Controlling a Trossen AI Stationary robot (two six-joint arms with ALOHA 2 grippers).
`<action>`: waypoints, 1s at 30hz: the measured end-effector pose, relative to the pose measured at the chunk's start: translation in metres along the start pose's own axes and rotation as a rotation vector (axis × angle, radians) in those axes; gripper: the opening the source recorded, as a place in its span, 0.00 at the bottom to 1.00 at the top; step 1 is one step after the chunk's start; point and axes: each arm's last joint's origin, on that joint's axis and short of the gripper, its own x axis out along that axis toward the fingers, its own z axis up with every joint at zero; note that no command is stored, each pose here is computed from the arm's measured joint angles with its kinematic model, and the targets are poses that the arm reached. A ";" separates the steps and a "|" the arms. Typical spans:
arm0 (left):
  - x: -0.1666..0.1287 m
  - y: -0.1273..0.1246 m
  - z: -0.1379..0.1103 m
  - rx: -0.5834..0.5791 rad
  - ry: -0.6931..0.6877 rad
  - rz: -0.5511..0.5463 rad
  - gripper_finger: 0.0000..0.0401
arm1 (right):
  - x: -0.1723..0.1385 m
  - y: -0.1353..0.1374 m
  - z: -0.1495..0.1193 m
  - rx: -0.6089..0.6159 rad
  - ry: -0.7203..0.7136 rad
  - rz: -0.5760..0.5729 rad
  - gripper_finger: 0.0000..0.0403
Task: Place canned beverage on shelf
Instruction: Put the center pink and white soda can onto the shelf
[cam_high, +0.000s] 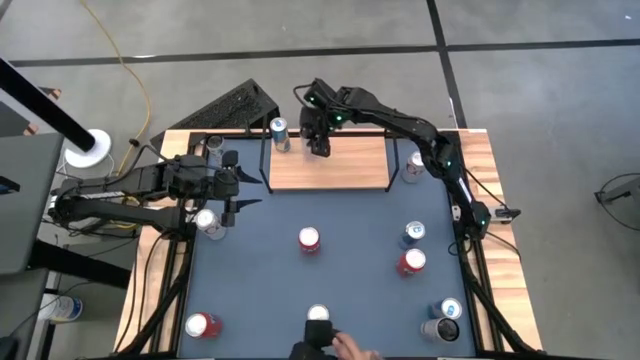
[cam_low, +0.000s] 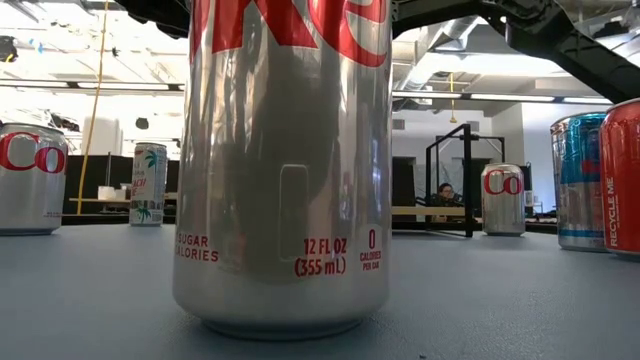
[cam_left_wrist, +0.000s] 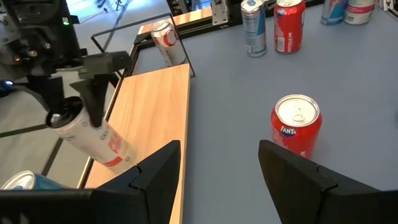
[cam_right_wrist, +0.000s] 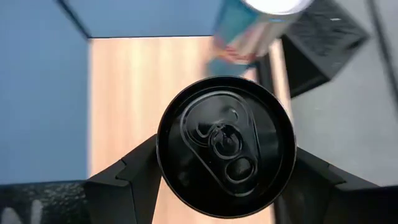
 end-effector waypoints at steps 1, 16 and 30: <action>0.000 0.000 0.000 0.000 0.000 0.000 0.52 | 0.000 0.001 0.001 -0.011 -0.005 -0.010 0.67; 0.000 0.000 0.000 -0.004 0.001 -0.001 0.52 | 0.001 0.003 0.006 -0.012 -0.028 -0.041 0.67; 0.000 0.000 -0.001 -0.018 0.006 -0.003 0.52 | 0.001 0.006 0.003 0.017 0.003 -0.008 0.67</action>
